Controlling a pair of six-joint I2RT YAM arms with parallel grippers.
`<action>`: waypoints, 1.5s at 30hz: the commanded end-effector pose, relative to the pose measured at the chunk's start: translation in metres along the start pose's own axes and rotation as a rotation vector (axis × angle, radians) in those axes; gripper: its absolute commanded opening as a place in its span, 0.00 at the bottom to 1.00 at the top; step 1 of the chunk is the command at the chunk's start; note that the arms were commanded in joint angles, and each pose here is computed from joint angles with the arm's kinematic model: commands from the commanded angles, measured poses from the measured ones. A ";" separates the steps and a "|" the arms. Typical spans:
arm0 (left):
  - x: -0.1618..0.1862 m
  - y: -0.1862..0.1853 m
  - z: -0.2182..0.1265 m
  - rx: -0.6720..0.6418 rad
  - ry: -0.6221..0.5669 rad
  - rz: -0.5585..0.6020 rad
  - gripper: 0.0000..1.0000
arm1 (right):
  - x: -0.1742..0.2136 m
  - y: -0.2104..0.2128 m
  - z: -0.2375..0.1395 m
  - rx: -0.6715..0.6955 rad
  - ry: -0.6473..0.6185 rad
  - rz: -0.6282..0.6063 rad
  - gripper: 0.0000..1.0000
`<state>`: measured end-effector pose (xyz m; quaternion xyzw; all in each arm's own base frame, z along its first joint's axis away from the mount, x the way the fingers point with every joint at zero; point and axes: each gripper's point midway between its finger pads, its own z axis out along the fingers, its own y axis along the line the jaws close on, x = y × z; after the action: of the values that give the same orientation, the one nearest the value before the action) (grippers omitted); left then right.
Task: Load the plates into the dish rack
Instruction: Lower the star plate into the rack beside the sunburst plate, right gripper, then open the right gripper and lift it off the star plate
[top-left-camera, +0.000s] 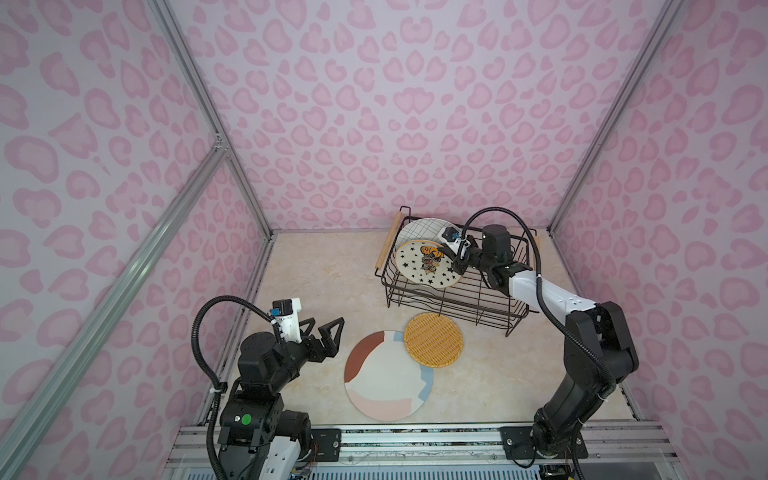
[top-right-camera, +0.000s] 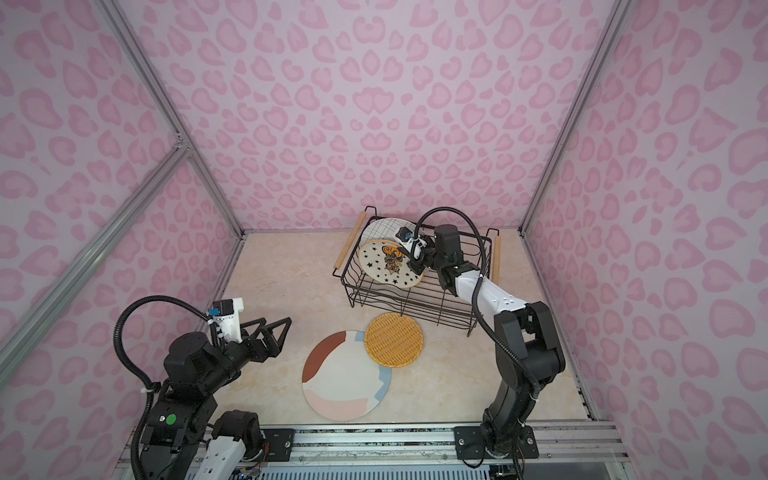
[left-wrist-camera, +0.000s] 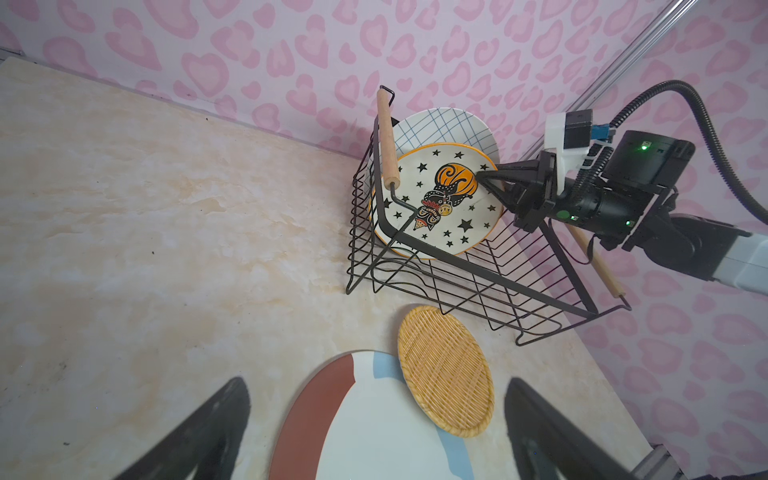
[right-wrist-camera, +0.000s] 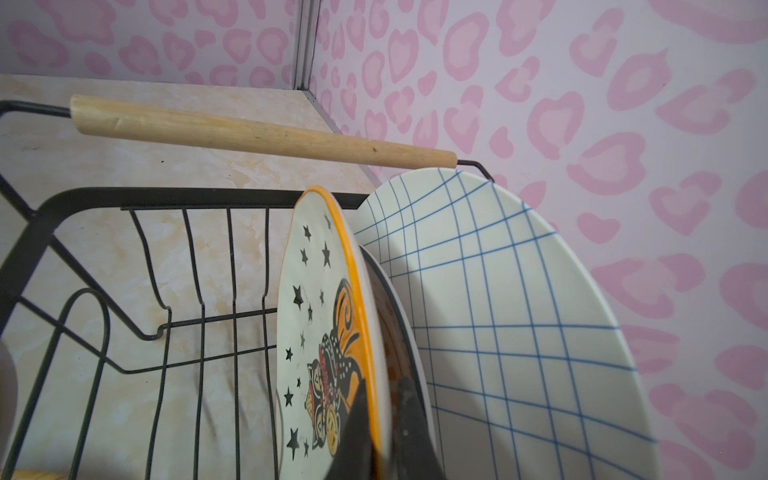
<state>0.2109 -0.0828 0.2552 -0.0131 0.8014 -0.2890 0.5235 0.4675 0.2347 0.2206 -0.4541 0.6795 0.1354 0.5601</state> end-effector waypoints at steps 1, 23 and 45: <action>-0.002 -0.003 0.000 0.014 -0.013 0.015 0.97 | -0.019 0.004 -0.001 -0.026 -0.081 0.021 0.00; -0.004 -0.004 -0.004 0.013 -0.030 0.023 0.97 | -0.003 0.019 0.013 -0.093 -0.030 0.052 0.11; -0.004 -0.004 -0.004 0.014 -0.028 0.022 0.97 | -0.032 0.006 0.007 -0.051 -0.093 0.089 0.34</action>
<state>0.2079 -0.0824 0.2594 -0.0108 0.7956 -0.2895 0.5321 0.4643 0.2555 0.2384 -0.4382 0.6727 0.1904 0.5651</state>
